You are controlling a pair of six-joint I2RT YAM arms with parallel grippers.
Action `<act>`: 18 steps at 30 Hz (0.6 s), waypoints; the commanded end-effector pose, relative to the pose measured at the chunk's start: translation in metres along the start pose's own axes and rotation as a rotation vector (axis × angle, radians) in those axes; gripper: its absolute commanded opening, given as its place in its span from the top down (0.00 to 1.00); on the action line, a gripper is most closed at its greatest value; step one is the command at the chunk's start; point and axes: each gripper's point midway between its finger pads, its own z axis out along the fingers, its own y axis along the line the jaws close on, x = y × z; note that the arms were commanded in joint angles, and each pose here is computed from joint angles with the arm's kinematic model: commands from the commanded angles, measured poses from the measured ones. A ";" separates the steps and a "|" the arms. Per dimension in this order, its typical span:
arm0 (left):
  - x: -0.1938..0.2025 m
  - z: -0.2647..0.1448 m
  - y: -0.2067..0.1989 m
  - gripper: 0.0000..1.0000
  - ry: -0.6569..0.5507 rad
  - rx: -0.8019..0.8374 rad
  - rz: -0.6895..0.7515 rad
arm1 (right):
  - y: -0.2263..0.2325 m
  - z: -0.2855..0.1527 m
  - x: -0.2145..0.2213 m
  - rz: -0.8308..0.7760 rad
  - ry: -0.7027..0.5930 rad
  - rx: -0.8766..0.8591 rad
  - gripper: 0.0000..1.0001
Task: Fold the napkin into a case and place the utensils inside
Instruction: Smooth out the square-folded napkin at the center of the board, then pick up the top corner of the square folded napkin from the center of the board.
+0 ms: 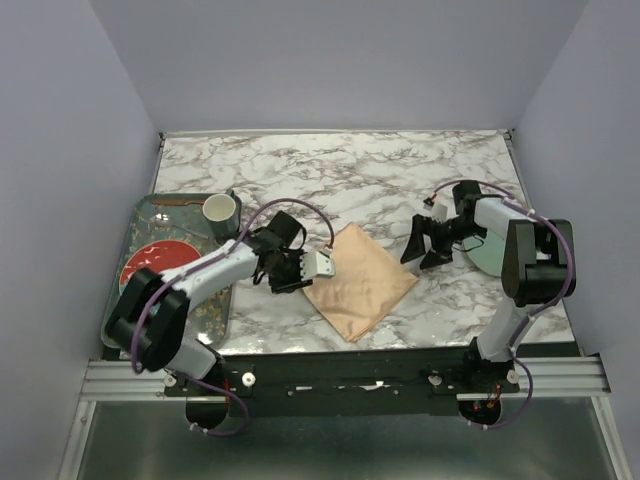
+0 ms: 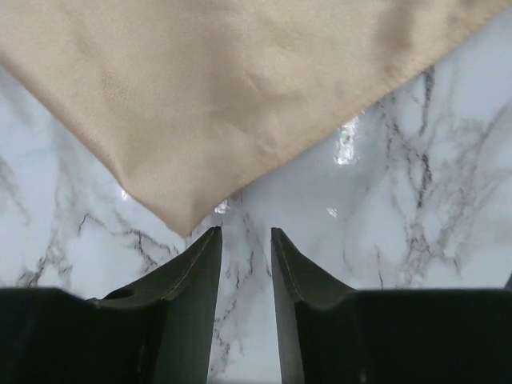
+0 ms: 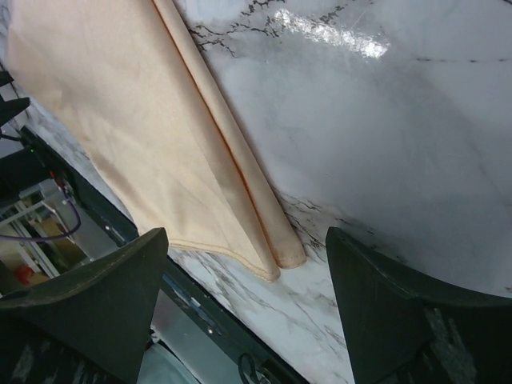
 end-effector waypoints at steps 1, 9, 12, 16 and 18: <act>-0.042 -0.049 -0.031 0.53 -0.276 -0.035 0.173 | 0.015 -0.016 -0.018 -0.065 -0.057 -0.013 0.13; -0.074 -0.003 -0.086 0.54 -0.403 -0.110 0.333 | 0.019 -0.013 -0.035 -0.035 -0.082 -0.045 0.16; -0.094 0.009 -0.094 0.57 -0.430 -0.175 0.394 | 0.020 -0.013 -0.038 -0.029 -0.091 -0.046 0.16; -0.107 0.019 -0.105 0.57 -0.464 -0.158 0.466 | 0.016 -0.010 -0.035 -0.022 -0.083 -0.040 0.16; -0.106 0.027 -0.112 0.57 -0.442 -0.137 0.499 | 0.014 -0.009 -0.033 -0.020 -0.072 -0.037 0.16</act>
